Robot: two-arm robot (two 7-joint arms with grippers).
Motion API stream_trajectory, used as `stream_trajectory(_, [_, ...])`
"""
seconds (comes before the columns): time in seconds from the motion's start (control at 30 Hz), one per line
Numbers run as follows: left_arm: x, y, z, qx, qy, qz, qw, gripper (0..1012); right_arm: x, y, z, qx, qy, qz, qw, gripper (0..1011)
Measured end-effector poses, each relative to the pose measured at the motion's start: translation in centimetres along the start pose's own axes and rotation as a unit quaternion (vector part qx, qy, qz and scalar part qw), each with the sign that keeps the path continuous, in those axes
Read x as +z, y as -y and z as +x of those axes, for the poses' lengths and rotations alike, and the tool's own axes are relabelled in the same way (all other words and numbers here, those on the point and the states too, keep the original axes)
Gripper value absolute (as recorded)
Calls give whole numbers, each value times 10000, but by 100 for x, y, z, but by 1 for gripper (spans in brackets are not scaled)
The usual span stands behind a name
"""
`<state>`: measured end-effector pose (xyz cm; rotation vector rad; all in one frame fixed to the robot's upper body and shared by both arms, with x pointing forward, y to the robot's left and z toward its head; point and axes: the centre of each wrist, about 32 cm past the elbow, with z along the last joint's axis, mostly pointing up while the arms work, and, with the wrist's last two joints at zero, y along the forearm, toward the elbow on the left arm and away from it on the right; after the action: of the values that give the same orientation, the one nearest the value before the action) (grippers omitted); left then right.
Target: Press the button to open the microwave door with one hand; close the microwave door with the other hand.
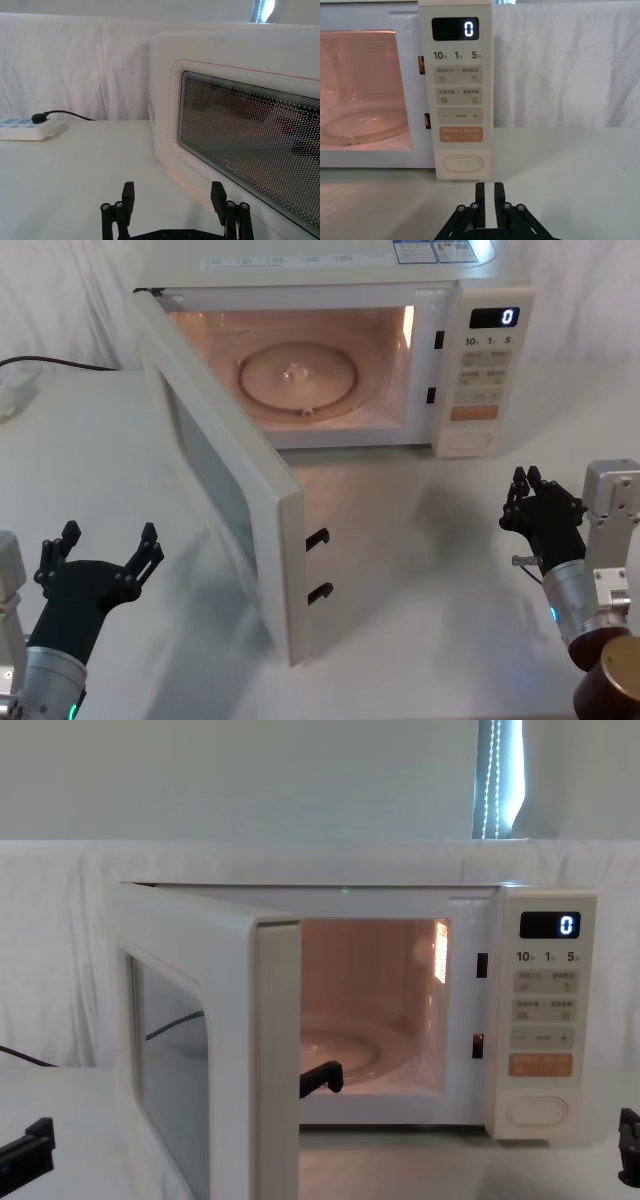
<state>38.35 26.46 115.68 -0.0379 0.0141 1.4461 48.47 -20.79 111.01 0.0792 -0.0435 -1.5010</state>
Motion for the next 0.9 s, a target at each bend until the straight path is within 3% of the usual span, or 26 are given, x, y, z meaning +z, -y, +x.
stream_trajectory(0.9, [0, 0, 0, 0, 0, 0, 10000, 1001, 4, -1, -1, 0, -9, -12, 10000, 924])
